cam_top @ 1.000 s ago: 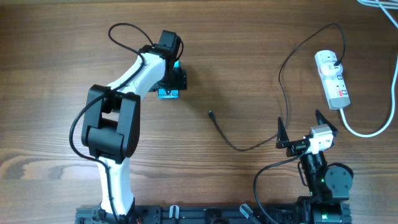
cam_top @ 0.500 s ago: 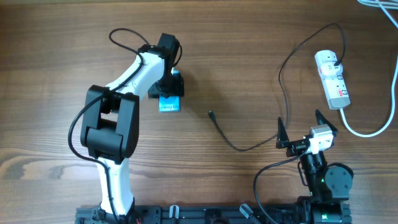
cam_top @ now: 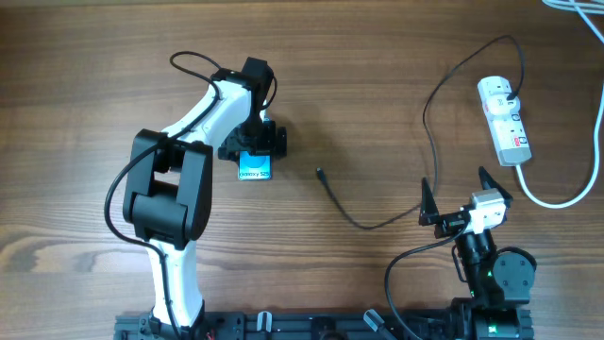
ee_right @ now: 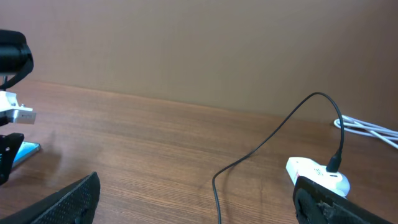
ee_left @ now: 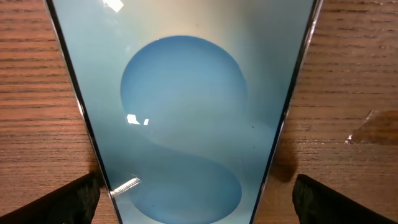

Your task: Plug charger to phone and switch on socket

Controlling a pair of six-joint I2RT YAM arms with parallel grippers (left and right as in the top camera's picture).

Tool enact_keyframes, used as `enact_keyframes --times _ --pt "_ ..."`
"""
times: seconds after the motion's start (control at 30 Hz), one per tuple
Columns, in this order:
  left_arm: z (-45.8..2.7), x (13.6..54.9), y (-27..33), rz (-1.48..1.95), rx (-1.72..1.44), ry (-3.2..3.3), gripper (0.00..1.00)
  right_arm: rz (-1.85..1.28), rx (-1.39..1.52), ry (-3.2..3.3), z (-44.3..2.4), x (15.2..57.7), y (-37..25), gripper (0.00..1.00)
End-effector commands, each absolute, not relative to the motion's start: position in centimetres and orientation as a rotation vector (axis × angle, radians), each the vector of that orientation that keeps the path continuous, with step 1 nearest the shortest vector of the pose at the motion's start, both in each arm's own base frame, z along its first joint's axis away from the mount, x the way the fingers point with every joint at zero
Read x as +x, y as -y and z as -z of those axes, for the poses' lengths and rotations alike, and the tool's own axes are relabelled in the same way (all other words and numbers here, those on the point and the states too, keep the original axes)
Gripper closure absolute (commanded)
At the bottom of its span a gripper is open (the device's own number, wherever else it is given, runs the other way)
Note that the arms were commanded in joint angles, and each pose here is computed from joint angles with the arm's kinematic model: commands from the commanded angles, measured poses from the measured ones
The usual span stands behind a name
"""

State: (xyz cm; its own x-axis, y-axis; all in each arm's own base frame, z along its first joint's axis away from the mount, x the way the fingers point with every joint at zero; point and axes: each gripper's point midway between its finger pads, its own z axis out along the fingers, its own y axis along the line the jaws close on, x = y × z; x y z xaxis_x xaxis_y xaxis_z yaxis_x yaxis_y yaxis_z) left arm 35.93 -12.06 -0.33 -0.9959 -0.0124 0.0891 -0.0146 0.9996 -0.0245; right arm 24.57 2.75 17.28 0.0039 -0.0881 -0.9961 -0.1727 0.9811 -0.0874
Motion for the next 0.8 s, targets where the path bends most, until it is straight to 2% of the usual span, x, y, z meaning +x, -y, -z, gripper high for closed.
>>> enact_keyframes --times 0.0,0.03,0.13,0.2,0.33,0.4,0.53,0.67,0.77 --pt "2.6 33.7 12.4 -0.092 -0.004 2.946 0.05 -0.067 -0.193 -1.554 -17.6 24.5 -2.6 0.01" --pt "2.5 33.3 12.3 -0.084 -0.003 2.93 0.17 -0.068 -0.193 -1.554 -17.6 24.5 -2.6 0.0" --pt "2.6 33.6 12.4 -0.089 0.008 2.942 0.21 -0.085 -0.207 -1.538 -18.0 24.5 -3.0 0.0" --pt "2.4 34.1 12.5 -0.098 0.034 2.966 0.19 -0.15 -0.275 -1.51 -18.5 24.1 -4.4 0.0" --pt "1.8 34.5 12.6 -0.108 0.045 2.988 0.05 -0.206 -0.232 -1.553 -17.7 24.1 -4.5 0.0" --pt "1.8 34.5 12.6 -0.107 0.062 2.988 0.05 -0.24 -0.192 -1.581 -18.0 24.1 -4.4 0.0" --pt "1.2 35.1 12.8 -0.118 0.068 3.022 0.07 -0.237 -0.176 -1.64 -22.4 25.0 -4.2 0.0" --pt "1.5 35.8 12.2 -0.068 0.105 3.055 0.02 -0.298 -0.169 -1.858 -24.7 28.6 -4.6 0.0" --pt "2.1 34.7 11.9 -0.051 0.106 3.023 0.09 -0.538 -0.249 -1.996 -24.6 31.2 -7.6 0.0"
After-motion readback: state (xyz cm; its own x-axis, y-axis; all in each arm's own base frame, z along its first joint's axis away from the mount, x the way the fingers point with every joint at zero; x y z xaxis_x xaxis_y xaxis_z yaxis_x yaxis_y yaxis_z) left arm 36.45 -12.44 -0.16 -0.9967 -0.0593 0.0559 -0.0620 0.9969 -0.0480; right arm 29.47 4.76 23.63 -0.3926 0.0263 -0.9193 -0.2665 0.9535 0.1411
